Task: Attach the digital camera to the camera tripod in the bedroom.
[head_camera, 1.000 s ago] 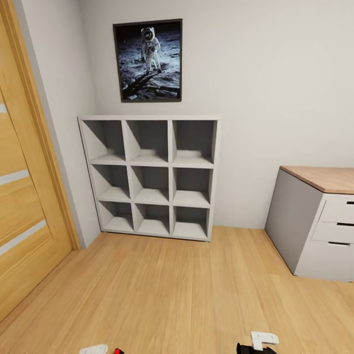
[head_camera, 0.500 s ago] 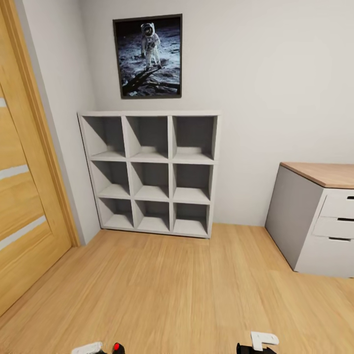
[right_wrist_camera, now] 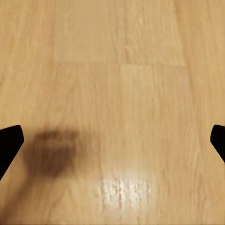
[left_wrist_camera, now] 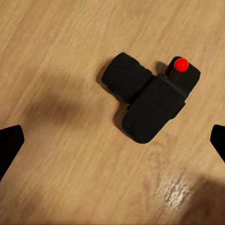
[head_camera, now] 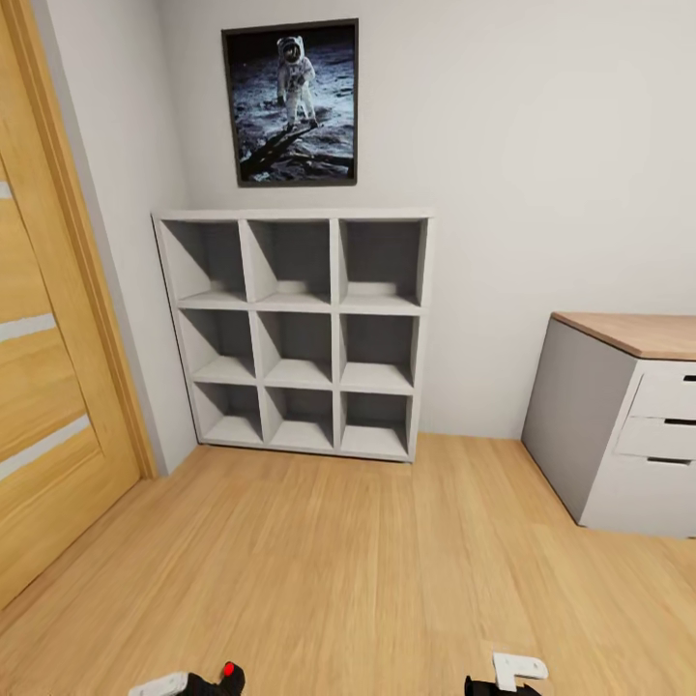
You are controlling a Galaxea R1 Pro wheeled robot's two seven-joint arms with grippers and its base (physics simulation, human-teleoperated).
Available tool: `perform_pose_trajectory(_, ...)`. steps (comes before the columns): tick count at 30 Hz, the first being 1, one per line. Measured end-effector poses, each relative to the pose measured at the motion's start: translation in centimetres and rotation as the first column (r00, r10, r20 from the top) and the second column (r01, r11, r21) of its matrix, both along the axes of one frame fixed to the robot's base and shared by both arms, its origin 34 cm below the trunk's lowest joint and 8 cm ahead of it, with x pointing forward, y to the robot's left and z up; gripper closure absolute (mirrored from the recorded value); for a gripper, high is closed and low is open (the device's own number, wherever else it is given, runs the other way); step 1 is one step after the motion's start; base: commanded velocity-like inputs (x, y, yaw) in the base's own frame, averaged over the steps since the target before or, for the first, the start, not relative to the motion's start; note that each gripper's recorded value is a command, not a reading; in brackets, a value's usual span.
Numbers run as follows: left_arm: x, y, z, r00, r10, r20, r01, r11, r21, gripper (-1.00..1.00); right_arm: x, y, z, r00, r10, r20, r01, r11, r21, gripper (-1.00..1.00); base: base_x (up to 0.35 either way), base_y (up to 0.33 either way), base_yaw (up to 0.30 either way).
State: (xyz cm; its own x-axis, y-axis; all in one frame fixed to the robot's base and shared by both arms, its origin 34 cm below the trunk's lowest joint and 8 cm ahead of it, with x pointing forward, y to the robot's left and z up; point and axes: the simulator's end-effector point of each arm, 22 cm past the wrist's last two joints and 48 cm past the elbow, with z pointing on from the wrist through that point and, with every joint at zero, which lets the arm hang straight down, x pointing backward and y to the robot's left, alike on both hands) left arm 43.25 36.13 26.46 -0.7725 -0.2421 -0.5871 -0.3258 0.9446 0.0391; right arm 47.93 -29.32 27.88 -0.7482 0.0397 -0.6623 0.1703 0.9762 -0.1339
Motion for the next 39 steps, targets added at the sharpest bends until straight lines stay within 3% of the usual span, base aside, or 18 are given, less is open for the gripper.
perform_pose_trajectory(11, -0.9, 0.1, -1.8, 1.0, 0.001, -0.029, -0.001, 1.0, 0.002, -1.0, -0.4, 0.3, -1.6, 1.0, 0.016, -0.021, -0.016, 1.0, -0.008, -1.0, 0.0, 0.0, 0.0)
perform_pose_trajectory(16, 2.5, 0.4, 0.4, 1.0, -0.004, 0.031, 0.004, 1.0, 0.017, -1.0, 3.1, 1.4, 1.5, 0.997, 0.056, 0.06, -0.054, 0.998, -0.033, -1.0, 0.0, 0.0, 0.0)
perform_pose_trajectory(18, 7.0, 0.2, 3.0, 0.997, -0.009, 0.076, 0.009, 1.0, 0.007, -1.0, 6.2, 1.1, 5.5, 0.99, 0.043, 0.131, -0.035, 0.997, -0.065, -1.0, 0.0, 0.0, 0.0)
perform_pose_trajectory(23, 8.0, -0.3, 2.8, 0.998, -0.015, 0.06, 0.016, 1.0, -0.004, -1.0, 7.7, 0.6, 7.7, 0.986, 0.018, 0.167, -0.004, 0.996, -0.088, -1.0, 0.0, 0.0, 0.0)
perform_pose_trajectory(39, 7.4, 0.0, 0.4, 1.0, -0.021, 0.003, 0.021, 1.0, -0.001, -1.0, 7.6, 0.1, 6.1, 0.991, 0.0, 0.13, 0.013, 0.995, -0.099, -1.0, 0.0, 0.0, 0.0)
